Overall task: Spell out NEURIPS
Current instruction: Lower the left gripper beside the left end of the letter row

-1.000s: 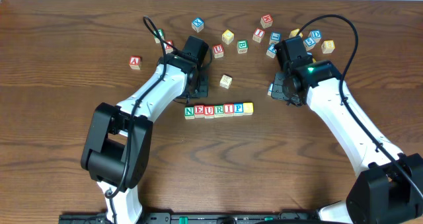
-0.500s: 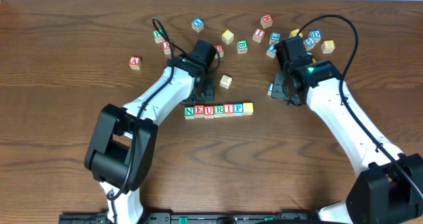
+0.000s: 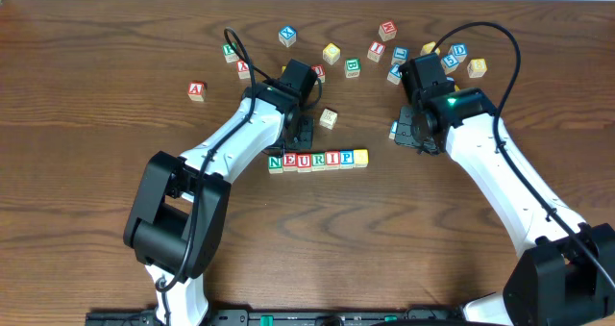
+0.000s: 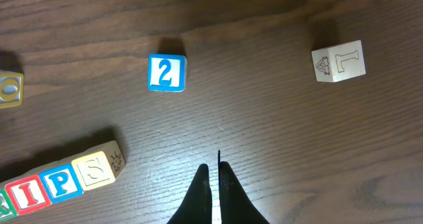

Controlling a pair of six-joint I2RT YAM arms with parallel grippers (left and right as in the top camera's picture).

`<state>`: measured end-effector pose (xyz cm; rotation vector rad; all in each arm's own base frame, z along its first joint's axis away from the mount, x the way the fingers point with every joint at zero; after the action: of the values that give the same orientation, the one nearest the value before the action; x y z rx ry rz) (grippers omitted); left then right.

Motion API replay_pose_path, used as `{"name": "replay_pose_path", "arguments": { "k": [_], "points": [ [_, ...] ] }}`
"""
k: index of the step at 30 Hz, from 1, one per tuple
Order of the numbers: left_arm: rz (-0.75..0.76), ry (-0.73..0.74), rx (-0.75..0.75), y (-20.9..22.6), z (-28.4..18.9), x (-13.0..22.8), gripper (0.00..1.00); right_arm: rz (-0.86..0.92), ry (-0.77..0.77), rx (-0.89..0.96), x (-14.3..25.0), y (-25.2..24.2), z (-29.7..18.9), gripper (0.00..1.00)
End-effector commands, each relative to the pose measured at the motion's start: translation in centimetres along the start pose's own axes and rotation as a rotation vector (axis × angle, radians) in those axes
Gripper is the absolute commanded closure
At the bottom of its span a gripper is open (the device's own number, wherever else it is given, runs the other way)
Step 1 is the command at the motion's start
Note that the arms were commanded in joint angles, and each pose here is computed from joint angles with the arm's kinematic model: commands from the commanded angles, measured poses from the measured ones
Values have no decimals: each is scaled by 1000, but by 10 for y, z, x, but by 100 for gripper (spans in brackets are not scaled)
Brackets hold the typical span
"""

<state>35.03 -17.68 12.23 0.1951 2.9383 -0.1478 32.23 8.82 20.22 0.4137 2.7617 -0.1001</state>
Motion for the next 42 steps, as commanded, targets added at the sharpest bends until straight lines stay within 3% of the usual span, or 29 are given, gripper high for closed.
{"name": "replay_pose_path", "arguments": {
  "k": [1, 23, 37, 42],
  "points": [
    [-20, 28, -24, 2, 10, 1, 93, 19, -17, 11, -2, -4, -4, 99],
    [-27, 55, -34, 3, 24, 3, 92, 18, -18, 15, -2, -4, -4, 99],
    [-64, -44, -9, 9, 0, -31, 93, 4, -9, 29, 0, -6, -4, 99],
    [-94, -43, -69, 24, -12, -37, 93, 3, -4, 33, 1, -7, -4, 99]
  ]
}}
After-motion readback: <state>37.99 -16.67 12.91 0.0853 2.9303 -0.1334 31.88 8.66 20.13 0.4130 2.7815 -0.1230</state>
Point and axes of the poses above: each gripper's point midway between its finger pads, its own z axis out along the fingers, its own y axis along the line the jaws close on, x = y × z, the point moved 9 cm from there along -z, back along the fingers, and after that the axes turned 3 degrees about z, right-handed, at the moved point
